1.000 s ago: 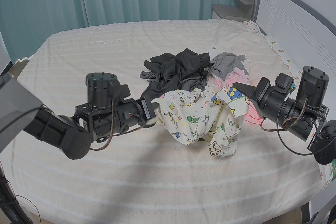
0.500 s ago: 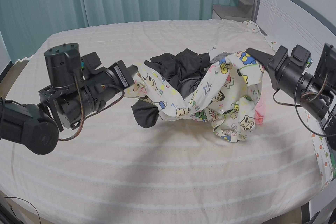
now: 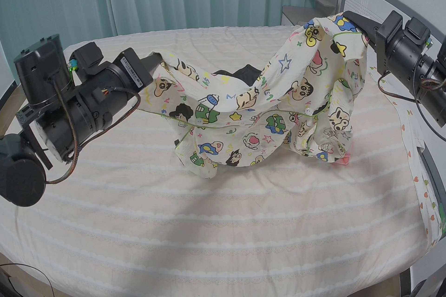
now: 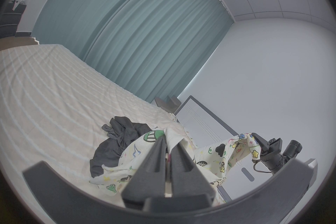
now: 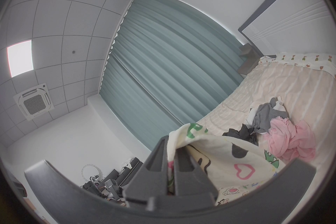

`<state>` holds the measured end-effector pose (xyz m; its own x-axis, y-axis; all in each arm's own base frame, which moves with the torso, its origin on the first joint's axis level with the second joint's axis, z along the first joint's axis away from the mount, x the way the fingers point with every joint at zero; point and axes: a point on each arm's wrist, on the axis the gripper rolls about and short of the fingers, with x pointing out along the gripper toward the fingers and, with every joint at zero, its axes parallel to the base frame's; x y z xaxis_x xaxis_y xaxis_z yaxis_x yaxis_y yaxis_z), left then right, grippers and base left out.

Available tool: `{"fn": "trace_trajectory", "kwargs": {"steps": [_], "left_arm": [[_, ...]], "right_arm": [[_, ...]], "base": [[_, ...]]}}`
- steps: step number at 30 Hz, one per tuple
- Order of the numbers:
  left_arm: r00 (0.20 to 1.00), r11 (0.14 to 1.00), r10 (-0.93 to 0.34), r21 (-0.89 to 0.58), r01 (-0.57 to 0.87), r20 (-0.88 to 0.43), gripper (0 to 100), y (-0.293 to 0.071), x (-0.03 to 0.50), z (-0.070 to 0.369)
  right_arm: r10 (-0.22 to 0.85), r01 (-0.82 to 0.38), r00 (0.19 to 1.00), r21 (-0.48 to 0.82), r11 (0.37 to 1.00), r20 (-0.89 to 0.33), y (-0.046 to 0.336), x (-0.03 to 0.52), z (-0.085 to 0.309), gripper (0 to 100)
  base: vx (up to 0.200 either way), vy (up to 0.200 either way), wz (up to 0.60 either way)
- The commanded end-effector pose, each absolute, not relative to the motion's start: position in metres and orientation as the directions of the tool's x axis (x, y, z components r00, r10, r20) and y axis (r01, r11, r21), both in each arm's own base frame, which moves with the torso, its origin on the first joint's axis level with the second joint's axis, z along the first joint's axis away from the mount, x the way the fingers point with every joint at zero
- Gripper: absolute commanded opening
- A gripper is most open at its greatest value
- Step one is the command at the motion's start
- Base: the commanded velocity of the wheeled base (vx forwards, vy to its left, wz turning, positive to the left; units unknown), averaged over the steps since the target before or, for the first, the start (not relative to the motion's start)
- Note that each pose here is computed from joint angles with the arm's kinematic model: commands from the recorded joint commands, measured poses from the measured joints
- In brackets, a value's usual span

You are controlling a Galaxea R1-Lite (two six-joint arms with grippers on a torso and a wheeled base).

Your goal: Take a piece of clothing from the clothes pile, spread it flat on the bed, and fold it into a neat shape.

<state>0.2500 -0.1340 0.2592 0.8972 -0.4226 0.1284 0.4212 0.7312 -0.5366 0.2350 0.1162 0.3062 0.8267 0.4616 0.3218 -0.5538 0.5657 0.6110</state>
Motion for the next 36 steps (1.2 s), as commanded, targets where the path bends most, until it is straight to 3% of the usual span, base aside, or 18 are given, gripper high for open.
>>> {"fn": "trace_trajectory", "kwargs": {"steps": [1, 6, 18, 36], "left_arm": [[0.897, 0.733, -0.417, -0.530, 0.426, 0.145, 0, -0.124, 0.226, 0.262], [0.894, 0.721, -0.397, -0.533, 0.443, 0.206, 0, -0.120, 0.216, 0.269], [0.899, 0.724, -0.391, -0.537, 0.432, 0.195, 0, -0.117, 0.206, 0.264], [0.896, 0.736, -0.410, -0.520, 0.434, 0.167, 0, -0.114, 0.192, 0.255]], "right_arm": [[0.466, -0.552, 0.827, 0.611, 0.567, 0.315, 0.110, 0.219, 0.303, 0], [0.474, -0.541, 0.832, 0.616, 0.572, 0.290, 0.105, 0.208, 0.295, 0], [0.497, -0.539, 0.828, 0.617, 0.574, 0.260, 0.099, 0.188, 0.298, 0], [0.554, -0.576, 0.791, 0.618, 0.535, 0.257, 0.100, 0.161, 0.301, 0]], "base": [[0.000, 0.000, 0.00], [0.000, 0.000, 0.00], [0.000, 0.000, 0.00], [-0.200, 0.000, 0.00]]}}
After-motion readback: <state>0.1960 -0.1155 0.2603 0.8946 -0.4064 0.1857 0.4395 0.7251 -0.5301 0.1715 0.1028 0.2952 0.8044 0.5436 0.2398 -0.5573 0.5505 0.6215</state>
